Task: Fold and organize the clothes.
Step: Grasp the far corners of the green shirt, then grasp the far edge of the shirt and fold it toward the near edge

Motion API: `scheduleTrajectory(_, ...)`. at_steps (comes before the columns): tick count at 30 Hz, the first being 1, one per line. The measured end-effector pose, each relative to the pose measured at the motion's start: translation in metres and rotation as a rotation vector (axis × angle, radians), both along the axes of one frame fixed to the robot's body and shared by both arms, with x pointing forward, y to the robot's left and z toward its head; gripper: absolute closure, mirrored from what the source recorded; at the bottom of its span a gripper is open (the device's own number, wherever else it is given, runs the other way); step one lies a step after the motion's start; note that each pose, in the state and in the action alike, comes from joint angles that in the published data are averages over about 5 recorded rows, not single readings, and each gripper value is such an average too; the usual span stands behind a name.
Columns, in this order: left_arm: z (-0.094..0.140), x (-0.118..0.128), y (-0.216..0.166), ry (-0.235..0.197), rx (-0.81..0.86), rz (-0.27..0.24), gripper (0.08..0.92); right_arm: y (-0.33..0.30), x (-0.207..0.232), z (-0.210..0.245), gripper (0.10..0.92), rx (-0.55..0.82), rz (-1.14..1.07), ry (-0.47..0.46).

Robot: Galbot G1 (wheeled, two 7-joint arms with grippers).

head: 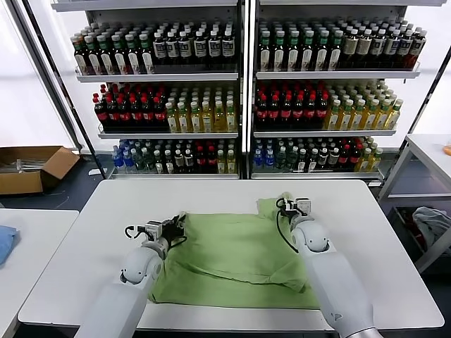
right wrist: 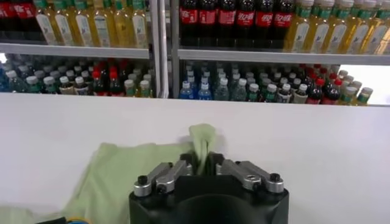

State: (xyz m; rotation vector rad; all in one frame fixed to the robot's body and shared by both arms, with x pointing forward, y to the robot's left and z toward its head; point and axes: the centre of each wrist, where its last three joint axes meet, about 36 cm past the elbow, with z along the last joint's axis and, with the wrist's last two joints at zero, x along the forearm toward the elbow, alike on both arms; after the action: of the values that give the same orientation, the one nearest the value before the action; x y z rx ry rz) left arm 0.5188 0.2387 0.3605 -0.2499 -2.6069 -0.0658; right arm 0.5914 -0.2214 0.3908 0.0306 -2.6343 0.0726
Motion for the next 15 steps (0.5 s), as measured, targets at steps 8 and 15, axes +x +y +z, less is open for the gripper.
scheduleTrajectory(8, 0.002, -0.004, 0.003, -0.052, 0.014, 0.013, 0.91, 0.005, -0.009, 0.02, 0.916, 0.03, 0.0, -0.075)
scheduleTrajectory(15, 0.01, -0.01, 0.006, -0.131, 0.022, 0.022, 0.91, 0.01, -0.024, 0.041, 0.916, 0.057, 0.005, -0.152)
